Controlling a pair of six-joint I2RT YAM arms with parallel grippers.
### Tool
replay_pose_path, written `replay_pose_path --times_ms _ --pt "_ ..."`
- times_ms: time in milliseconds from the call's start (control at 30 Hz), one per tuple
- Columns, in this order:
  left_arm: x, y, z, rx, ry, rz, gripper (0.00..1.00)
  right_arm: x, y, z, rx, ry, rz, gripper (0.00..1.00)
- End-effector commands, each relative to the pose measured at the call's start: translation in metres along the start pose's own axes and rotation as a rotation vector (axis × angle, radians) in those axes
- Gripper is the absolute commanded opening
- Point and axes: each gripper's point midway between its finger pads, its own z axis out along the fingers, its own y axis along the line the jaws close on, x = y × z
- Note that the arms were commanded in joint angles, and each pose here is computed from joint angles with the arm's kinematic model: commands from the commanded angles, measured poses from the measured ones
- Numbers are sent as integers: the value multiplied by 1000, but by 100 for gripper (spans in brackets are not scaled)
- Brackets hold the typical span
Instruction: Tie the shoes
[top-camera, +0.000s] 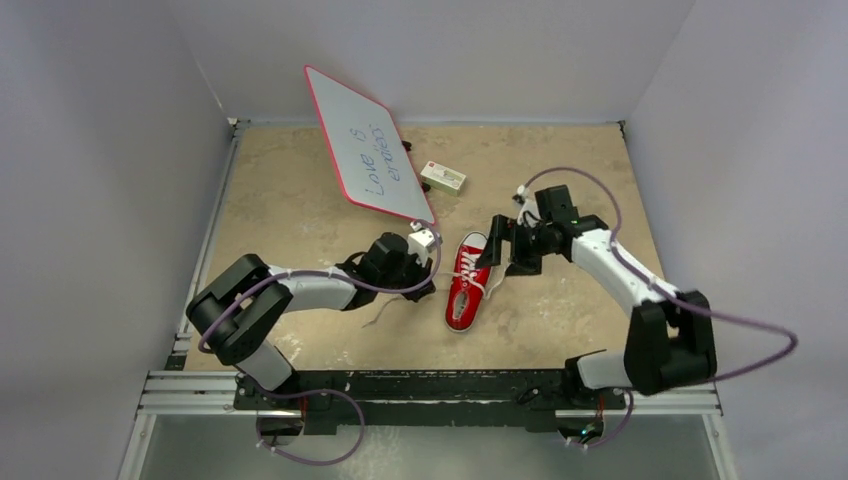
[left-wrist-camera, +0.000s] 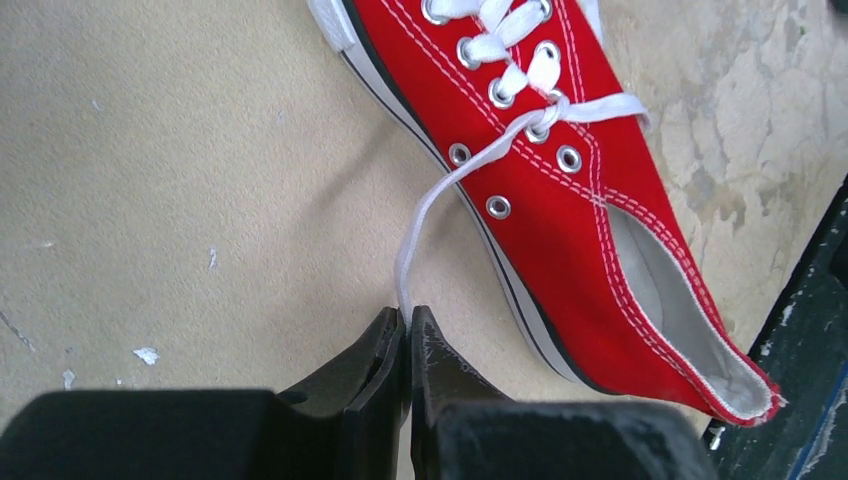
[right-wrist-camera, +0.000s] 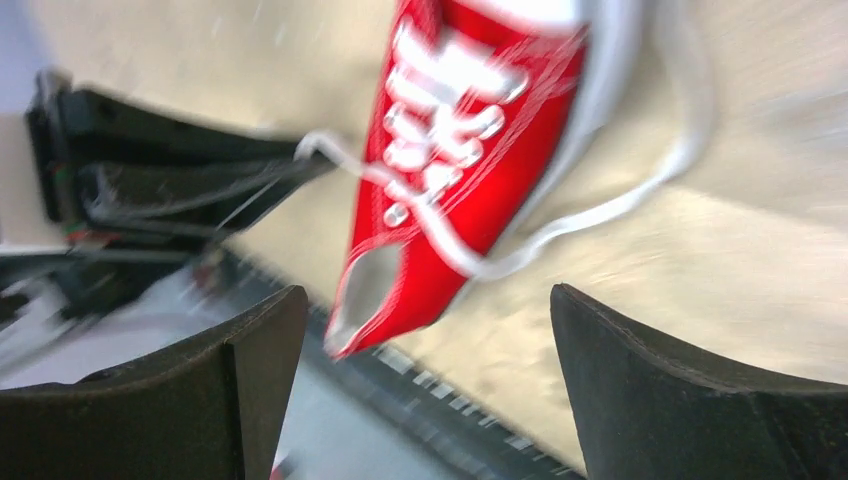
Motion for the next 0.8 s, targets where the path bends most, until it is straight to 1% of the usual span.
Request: replay_pose_path --times_ms 0,67,100,133,167,233,267,367,400,467,533,767 --pt "-32 -18 1 79 -51 -25 6 -57 -52 -71 493 -358 -248 93" --pt "-37 -23 0 99 -63 -37 5 -69 -70 -86 633 -385 -178 96" --pt "-40 -24 -1 104 -72 -43 5 -74 -73 -86 664 -360 -139 95" --pt "-43 -26 -2 109 -80 -44 5 -74 -75 -78 670 -297 -112 93" --pt "-45 -27 -2 113 -86 -40 5 -75 -78 -68 666 -228 -85 91" --pt "-48 -28 -2 116 -91 -29 5 -73 -84 -47 652 -117 -38 76" --pt "-49 -27 -2 112 -90 -20 5 -72 -82 -36 617 -82 -39 73" --pt "-53 -26 -1 106 -86 2 5 -83 -81 -18 565 -98 -25 68" --pt "-54 -26 -1 103 -85 8 4 -84 -81 -13 555 -99 0 65" --pt "-57 -25 0 101 -81 19 3 -82 -86 -8 564 -71 2 57" --pt "-61 -26 1 104 -87 29 1 -82 -96 -2 589 -68 -2 53" --pt "-71 -26 -1 95 -106 77 0 -72 -100 16 537 -62 15 53"
